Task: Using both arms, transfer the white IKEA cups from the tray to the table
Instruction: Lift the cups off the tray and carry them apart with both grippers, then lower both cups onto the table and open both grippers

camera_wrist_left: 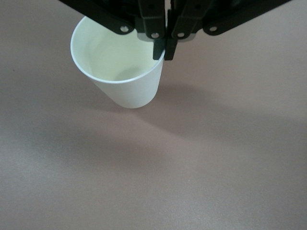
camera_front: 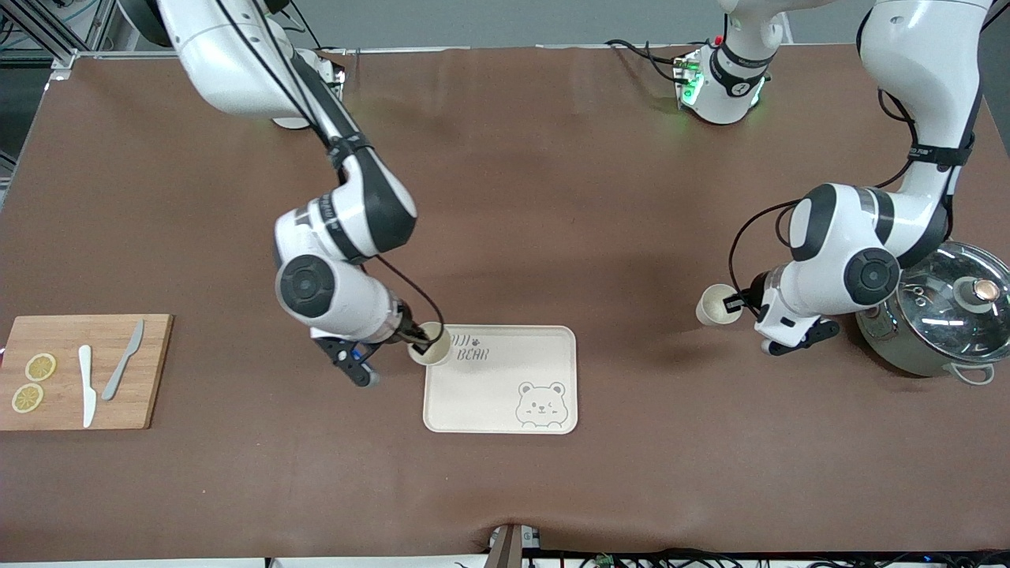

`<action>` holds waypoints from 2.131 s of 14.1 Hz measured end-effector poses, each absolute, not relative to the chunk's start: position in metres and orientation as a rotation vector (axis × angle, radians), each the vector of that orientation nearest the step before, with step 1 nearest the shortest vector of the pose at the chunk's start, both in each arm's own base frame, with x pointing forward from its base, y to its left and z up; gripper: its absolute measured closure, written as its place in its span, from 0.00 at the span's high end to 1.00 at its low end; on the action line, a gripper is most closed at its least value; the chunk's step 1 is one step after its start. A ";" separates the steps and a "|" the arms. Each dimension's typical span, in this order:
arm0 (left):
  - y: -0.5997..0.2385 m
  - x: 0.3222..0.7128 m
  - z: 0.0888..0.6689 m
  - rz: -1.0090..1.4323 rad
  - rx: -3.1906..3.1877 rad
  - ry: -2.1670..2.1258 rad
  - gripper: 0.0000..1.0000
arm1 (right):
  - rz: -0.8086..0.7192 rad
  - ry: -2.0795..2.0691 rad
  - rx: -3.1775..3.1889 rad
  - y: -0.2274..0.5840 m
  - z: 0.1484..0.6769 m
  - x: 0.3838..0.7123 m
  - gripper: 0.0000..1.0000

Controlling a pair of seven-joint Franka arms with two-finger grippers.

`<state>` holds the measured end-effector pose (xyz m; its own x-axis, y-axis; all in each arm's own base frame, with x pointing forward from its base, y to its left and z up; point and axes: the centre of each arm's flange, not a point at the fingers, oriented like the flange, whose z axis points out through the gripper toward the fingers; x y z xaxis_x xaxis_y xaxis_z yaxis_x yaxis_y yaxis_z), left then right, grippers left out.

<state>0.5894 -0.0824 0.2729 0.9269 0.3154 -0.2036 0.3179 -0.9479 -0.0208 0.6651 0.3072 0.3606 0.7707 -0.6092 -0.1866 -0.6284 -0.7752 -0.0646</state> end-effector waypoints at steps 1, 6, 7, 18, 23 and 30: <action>-0.080 0.584 0.266 -0.302 3.069 0.505 0.03 | 0.251 0.916 -2.868 0.282 0.372 0.671 0.02; -0.040 0.562 0.250 -0.289 3.067 0.484 0.03 | 0.343 0.554 -2.941 0.152 0.391 0.662 0.02; -0.032 0.560 0.249 -0.285 3.066 0.481 0.03 | 0.366 0.512 -2.947 0.132 0.390 0.652 0.02; -0.034 0.563 0.255 -0.234 3.063 0.465 0.47 | 0.419 0.250 -2.989 -0.067 0.323 0.558 0.02; -0.034 0.579 0.312 -0.107 3.073 0.464 0.96 | 0.324 0.188 -3.016 -0.062 0.277 0.537 0.02; -0.030 0.593 0.449 -0.030 3.120 0.367 1.00 | 0.244 0.111 -3.019 -0.119 0.253 0.519 0.02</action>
<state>0.5931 -0.0302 0.4488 0.9726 0.2319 -0.0190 0.2319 -0.9727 -0.0026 0.5191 -0.1188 0.2526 0.9844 -0.0641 -0.1641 -0.0820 -0.9911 -0.1046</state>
